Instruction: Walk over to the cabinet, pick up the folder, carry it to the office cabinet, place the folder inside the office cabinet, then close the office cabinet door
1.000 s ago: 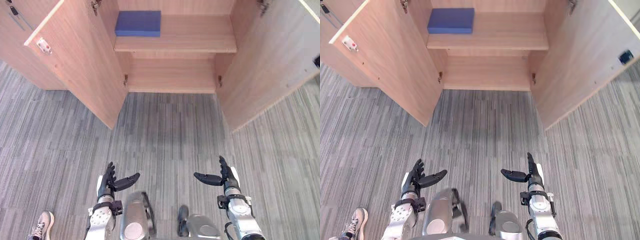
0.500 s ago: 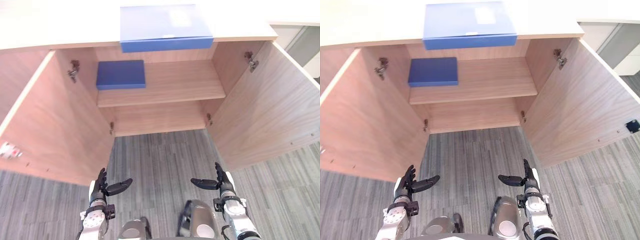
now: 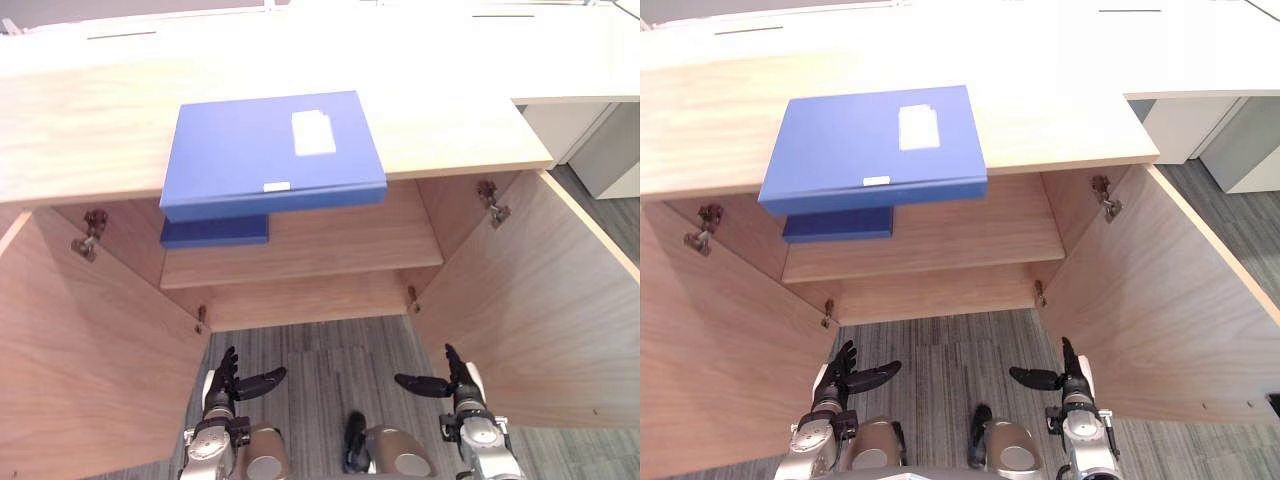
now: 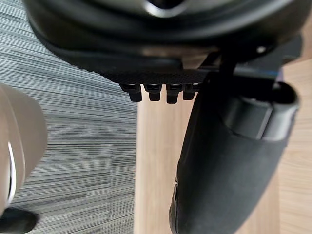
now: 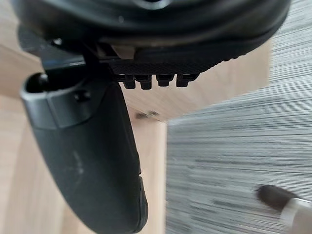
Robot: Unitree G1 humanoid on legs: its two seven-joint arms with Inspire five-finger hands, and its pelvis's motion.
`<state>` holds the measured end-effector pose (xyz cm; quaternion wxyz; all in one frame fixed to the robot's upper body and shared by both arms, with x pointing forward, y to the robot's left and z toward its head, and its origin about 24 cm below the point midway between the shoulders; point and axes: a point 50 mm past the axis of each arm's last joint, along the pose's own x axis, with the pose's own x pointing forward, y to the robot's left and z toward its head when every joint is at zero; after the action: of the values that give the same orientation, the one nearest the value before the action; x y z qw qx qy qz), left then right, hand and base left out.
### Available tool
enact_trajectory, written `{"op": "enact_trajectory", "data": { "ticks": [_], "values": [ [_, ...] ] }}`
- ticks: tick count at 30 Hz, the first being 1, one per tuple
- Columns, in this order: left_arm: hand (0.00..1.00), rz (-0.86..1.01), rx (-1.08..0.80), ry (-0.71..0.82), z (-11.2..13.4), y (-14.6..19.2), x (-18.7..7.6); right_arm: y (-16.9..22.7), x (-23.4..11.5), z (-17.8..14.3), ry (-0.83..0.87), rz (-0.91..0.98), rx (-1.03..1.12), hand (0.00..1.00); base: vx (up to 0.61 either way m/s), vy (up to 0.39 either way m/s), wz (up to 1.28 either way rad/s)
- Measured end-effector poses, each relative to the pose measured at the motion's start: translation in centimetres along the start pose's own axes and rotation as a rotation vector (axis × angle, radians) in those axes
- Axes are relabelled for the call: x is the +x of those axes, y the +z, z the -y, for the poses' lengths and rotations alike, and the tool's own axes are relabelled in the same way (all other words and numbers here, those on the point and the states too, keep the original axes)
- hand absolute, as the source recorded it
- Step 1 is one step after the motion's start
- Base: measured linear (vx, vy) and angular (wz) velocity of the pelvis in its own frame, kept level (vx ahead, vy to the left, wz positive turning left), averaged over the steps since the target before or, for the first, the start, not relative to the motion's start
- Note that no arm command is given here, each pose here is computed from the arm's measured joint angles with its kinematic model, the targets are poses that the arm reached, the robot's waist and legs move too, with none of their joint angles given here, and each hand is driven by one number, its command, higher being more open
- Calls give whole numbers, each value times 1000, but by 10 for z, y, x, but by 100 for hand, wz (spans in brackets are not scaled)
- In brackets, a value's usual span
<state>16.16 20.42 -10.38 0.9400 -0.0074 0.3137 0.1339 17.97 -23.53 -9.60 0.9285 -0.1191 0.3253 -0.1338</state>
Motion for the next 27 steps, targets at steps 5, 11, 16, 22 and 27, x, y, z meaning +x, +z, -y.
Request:
{"op": "enact_trajectory", "data": {
  "ticks": [5,11,16,22,27],
  "values": [
    [100,30,4,1,-1,9,2,-12,-4,5,-19,-40,1,100,214,109,-3],
    [100,210,-12,14,-9,43,-12,-19,-8,-1,5,-64,7,100,97,64,15],
    [100,469,31,63,-15,89,-38,-20,-9,-1,10,-48,-2,100,12,4,11],
    [100,638,32,148,-24,111,-66,-25,-14,-4,27,-46,-18,100,-12,-12,7],
    [100,801,92,206,-29,135,-98,-32,-18,-7,45,-62,-39,100,-24,11,4]
  ]
}}
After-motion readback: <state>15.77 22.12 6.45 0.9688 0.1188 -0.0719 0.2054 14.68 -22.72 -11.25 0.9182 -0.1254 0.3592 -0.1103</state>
